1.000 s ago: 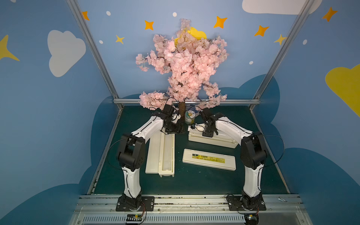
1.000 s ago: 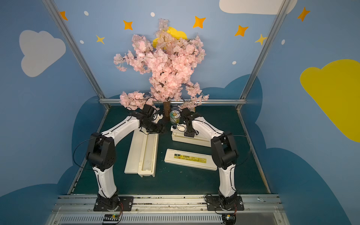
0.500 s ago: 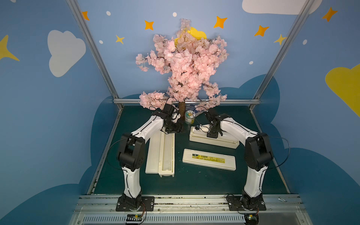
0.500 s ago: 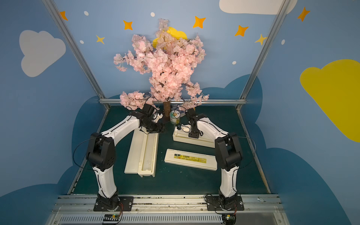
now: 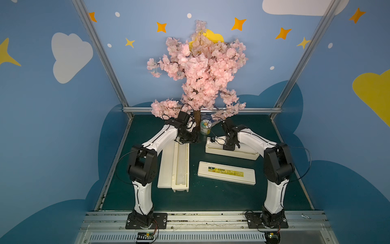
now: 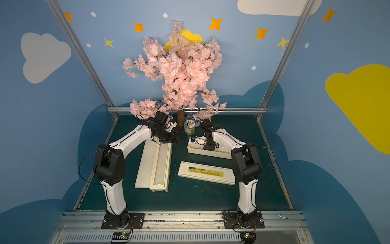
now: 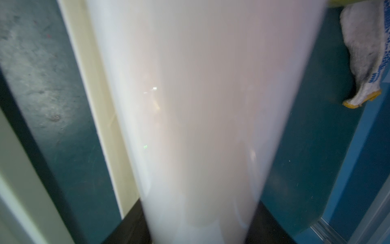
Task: Put plastic wrap rolls into dispensers
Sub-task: Place the plastic wrap into the plastic wrap cutting box.
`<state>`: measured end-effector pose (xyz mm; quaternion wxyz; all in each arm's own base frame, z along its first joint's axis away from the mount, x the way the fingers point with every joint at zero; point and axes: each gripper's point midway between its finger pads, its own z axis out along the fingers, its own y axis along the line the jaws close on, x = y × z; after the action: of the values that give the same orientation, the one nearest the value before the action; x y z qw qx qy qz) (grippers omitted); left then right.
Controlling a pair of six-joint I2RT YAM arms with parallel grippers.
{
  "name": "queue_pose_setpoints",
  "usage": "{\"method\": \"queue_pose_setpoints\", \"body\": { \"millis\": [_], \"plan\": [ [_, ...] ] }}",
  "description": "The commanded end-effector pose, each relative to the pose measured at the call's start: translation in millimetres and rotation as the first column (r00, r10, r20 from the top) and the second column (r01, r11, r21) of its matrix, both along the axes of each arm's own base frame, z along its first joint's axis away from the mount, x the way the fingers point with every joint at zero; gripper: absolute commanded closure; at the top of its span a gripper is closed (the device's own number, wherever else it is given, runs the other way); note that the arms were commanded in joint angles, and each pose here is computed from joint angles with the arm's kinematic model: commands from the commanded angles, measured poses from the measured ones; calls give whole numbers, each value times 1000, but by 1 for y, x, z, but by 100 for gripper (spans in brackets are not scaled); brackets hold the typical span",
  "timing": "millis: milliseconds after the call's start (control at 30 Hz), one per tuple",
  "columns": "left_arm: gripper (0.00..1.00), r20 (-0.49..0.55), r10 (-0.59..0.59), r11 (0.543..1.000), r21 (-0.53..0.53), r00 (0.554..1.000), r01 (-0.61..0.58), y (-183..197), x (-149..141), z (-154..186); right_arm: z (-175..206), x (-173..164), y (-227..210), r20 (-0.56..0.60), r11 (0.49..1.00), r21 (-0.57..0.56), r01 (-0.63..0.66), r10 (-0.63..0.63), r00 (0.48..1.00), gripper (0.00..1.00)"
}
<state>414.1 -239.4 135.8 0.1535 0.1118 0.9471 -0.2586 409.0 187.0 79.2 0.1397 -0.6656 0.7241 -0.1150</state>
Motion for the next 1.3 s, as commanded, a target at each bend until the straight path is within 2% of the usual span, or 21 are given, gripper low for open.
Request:
{"method": "queue_pose_setpoints", "body": {
  "millis": [0, 367, 600, 667, 700, 733, 1067, 1167, 1267],
  "plan": [
    [30, -16, -1, 1000, 6, 1000, 1, -1, 3, -2, 16, 7, -1, 55, 1000, 16, 5, -6, 998, 100],
    [29, -10, -53, 999, -10, 999, 53, -15, 7, 0, -12, 3, -7, 5, 1000, -7, 28, -28, 1000, 99],
    [29, -24, -67, 998, -19, 997, 66, -23, 6, -6, -6, 11, -2, 20, 999, 29, 37, -37, 999, 59],
    [29, -22, -76, 997, -23, 997, 75, -27, 7, -6, 0, 13, 0, 31, 998, 45, 33, -34, 999, 54],
    [28, -21, -81, 996, -23, 996, 80, -29, 8, -7, 2, 13, 1, 31, 998, 51, 29, -31, 999, 38],
    [28, -20, -85, 996, -23, 996, 85, -31, 9, -8, 5, 14, 1, 38, 998, 54, 32, -34, 999, 14],
    [28, -15, -119, 992, -33, 993, 118, -57, 25, -18, 46, 15, 3, 122, 989, 138, 47, -64, 991, 14],
    [28, 42, -103, 994, -18, 994, 104, -50, 31, -9, 69, 4, 4, 104, 968, 237, 78, -105, 989, 13],
    [28, 119, -86, 995, -30, 989, 90, -38, 36, 7, 86, -24, 8, 39, 941, 328, 84, -102, 994, 13]
  ]
}}
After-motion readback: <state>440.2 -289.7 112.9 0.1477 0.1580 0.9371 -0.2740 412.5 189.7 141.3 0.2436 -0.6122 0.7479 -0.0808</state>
